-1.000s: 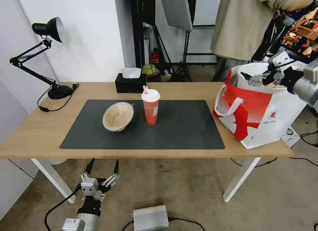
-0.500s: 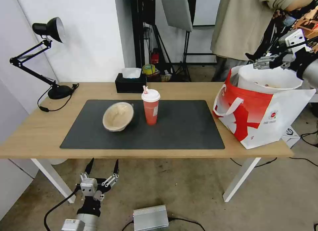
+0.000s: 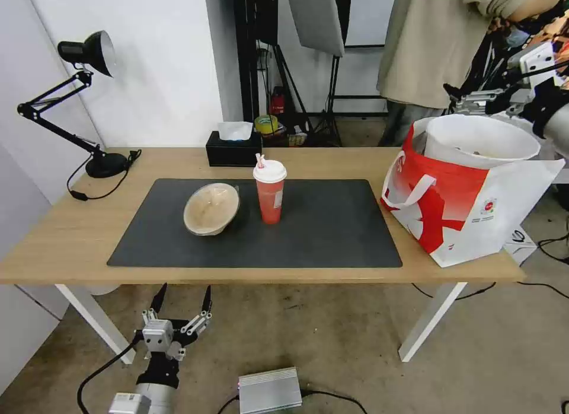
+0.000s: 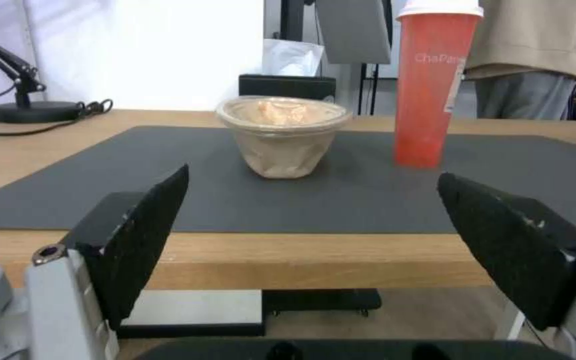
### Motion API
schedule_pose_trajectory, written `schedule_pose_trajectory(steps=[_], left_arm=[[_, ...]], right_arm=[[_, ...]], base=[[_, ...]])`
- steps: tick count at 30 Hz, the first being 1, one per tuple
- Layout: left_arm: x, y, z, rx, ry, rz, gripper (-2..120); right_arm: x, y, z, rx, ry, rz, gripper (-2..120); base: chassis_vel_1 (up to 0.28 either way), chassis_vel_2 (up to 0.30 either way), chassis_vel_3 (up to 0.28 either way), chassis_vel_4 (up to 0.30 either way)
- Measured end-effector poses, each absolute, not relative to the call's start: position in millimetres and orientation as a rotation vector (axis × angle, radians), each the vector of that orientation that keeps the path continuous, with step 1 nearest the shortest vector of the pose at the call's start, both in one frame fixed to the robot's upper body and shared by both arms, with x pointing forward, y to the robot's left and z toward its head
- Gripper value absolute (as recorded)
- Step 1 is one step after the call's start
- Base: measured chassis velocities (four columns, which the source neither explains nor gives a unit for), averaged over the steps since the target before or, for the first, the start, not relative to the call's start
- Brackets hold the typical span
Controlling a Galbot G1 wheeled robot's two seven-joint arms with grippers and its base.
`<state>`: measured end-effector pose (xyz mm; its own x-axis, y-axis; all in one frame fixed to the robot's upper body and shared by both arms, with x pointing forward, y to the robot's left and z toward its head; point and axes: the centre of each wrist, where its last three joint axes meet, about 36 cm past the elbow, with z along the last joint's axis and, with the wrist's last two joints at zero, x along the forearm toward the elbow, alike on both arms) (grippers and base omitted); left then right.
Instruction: Pick up the trash from the table and place it into the takeout bag.
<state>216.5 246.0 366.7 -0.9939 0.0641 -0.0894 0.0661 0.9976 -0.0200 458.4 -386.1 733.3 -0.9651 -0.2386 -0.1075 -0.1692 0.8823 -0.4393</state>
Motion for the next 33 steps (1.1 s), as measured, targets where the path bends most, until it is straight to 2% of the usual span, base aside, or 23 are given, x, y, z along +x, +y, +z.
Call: schedule_pose_trajectory(steps=[9, 17, 33], left_arm=[[219, 252, 378, 0.073, 3.021, -0.035, 100], [221, 258, 393, 0.04, 2.979, -0.039, 100], [229, 260, 418, -0.013, 2.917, -0.032, 100]], right_arm=[[453, -349, 720, -0.315, 2.816, -0.298, 100], [450, -326, 700, -0.29, 2.738, -0.104, 100], [412, -278, 610, -0.354, 2.79, 0.032, 100]], base=[[0.0, 0.0, 0.0, 0.0], [0.0, 0.0, 0.0, 0.0], [0.0, 0.0, 0.0, 0.0]])
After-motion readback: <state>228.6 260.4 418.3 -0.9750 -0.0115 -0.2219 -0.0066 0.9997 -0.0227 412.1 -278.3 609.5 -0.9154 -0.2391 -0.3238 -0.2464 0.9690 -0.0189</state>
